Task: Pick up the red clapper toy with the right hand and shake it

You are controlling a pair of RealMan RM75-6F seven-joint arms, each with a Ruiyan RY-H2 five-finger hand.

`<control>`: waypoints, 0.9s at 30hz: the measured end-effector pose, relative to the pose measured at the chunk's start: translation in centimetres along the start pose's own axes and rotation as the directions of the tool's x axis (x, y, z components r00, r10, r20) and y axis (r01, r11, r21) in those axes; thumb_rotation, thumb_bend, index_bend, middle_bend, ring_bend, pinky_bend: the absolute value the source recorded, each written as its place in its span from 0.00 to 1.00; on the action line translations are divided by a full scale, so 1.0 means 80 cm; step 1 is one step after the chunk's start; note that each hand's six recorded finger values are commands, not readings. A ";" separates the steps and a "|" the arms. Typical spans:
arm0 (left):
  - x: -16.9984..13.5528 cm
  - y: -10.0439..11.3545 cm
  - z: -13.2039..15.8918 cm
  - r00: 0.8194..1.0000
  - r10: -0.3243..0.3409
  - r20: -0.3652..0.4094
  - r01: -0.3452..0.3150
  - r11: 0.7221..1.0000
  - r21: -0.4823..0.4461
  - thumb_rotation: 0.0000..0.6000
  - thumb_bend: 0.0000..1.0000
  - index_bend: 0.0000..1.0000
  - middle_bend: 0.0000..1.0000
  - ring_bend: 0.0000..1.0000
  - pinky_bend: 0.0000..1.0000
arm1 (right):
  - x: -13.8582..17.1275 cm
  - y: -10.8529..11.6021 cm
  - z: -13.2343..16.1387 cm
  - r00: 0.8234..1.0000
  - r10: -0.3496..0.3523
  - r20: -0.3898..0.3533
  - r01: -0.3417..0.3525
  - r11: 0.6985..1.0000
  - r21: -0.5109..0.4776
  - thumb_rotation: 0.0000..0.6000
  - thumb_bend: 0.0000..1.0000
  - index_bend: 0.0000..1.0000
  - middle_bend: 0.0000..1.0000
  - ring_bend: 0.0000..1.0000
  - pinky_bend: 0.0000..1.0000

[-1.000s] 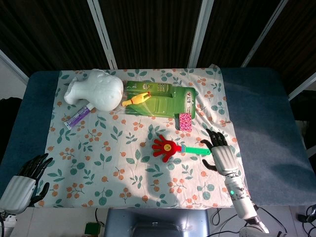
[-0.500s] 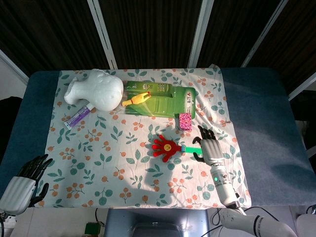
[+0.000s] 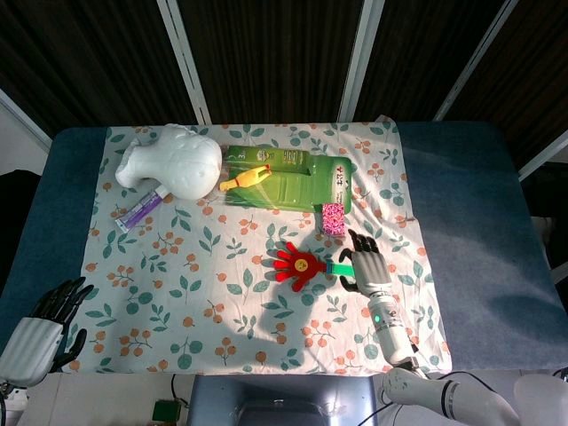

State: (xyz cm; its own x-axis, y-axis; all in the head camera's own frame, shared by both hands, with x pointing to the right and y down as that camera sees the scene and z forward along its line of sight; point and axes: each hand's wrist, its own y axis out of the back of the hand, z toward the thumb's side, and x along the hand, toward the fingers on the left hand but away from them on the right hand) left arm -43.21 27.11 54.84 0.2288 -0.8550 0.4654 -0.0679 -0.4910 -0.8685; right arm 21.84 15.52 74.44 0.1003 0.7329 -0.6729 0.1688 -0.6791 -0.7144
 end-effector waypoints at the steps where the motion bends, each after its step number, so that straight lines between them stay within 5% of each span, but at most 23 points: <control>1: 0.000 0.000 0.000 1.000 0.000 0.000 0.000 1.000 0.000 1.00 0.52 0.00 0.00 0.00 0.16 | -0.001 -0.001 0.001 1.000 0.001 0.001 -0.001 1.000 0.001 1.00 0.43 0.53 0.05 0.00 0.00; 27: -0.001 0.003 -0.001 1.000 0.007 0.002 -0.007 1.000 -0.007 1.00 0.52 0.00 0.00 0.00 0.16 | -0.010 -0.007 0.006 1.000 0.008 0.011 -0.008 1.000 -0.013 1.00 0.43 0.56 0.06 0.00 0.00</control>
State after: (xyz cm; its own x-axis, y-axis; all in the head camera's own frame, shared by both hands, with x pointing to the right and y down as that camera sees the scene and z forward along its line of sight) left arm -43.32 27.03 54.60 0.2303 -0.8579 0.4594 -0.0767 -0.4866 -0.8703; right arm 21.23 15.33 75.28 0.0905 0.7267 -0.6810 0.1812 -0.6844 -0.7062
